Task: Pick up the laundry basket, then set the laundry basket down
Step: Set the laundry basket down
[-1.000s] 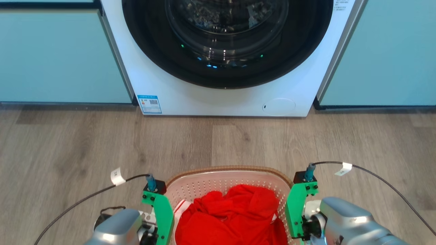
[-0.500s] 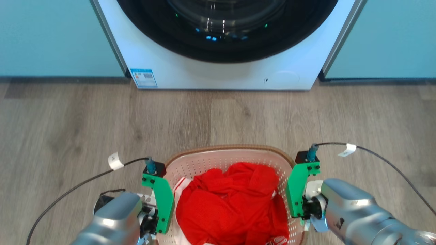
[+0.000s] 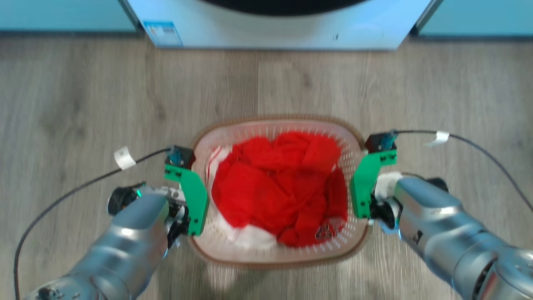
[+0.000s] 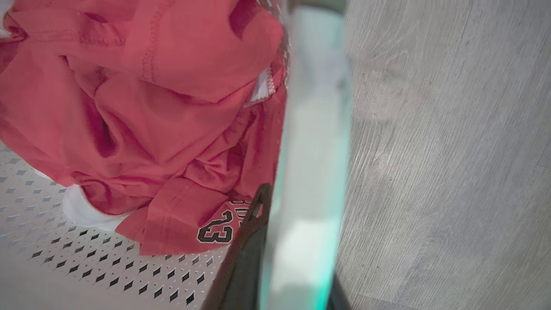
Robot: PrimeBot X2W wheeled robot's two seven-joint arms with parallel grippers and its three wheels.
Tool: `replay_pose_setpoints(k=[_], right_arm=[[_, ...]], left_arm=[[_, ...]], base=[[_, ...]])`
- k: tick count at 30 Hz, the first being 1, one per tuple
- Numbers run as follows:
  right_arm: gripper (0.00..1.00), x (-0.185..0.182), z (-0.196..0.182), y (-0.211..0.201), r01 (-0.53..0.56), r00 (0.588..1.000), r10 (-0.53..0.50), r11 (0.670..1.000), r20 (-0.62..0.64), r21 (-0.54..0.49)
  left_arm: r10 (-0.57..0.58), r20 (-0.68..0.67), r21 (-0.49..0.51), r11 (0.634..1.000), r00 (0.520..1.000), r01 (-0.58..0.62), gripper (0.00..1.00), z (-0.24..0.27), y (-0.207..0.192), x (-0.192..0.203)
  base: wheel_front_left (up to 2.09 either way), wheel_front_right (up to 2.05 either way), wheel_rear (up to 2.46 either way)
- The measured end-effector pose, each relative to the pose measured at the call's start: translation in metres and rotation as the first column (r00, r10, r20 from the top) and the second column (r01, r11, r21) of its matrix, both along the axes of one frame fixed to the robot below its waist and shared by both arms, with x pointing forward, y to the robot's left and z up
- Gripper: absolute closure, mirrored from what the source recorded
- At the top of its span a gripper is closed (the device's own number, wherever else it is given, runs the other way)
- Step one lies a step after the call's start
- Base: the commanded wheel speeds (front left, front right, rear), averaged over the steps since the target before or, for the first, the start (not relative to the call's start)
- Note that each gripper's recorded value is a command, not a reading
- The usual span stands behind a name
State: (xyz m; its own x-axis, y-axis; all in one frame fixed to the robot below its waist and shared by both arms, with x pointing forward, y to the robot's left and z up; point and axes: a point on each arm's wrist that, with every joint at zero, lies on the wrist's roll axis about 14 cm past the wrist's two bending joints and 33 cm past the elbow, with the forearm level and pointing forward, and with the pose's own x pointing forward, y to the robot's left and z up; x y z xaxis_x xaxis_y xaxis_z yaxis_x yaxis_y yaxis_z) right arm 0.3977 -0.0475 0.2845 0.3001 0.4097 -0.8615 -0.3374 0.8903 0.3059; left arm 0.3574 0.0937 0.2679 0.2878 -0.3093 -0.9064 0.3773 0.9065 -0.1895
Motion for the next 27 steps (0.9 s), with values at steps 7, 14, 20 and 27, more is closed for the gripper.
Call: replay_pose_setpoints(k=[7,14,20,27], right_arm=[[1.00,0.022,-0.036,0.001,0.030,1.000,-0.030,0.999,-0.001,0.017],[1.00,0.038,-0.075,0.002,0.045,0.999,-0.045,0.999,-0.003,0.026],[1.00,0.043,-0.105,0.001,0.078,0.997,-0.077,0.996,-0.026,0.036],[1.00,0.045,-0.135,0.002,0.079,0.996,-0.078,0.996,-0.052,0.032]], left_arm=[[0.014,0.019,-0.013,1.000,1.000,-0.013,1.00,-0.030,-0.001,0.021],[0.023,0.013,-0.023,0.999,1.000,-0.022,1.00,-0.063,-0.002,0.039],[0.027,0.000,-0.028,0.999,1.000,-0.027,1.00,-0.089,-0.003,0.047],[0.046,-0.045,-0.035,0.998,0.998,-0.047,1.00,-0.114,-0.003,0.050]], base=[[0.00,0.00,0.00],[0.00,0.00,0.00],[0.00,0.00,0.00],[0.00,0.00,0.00]])
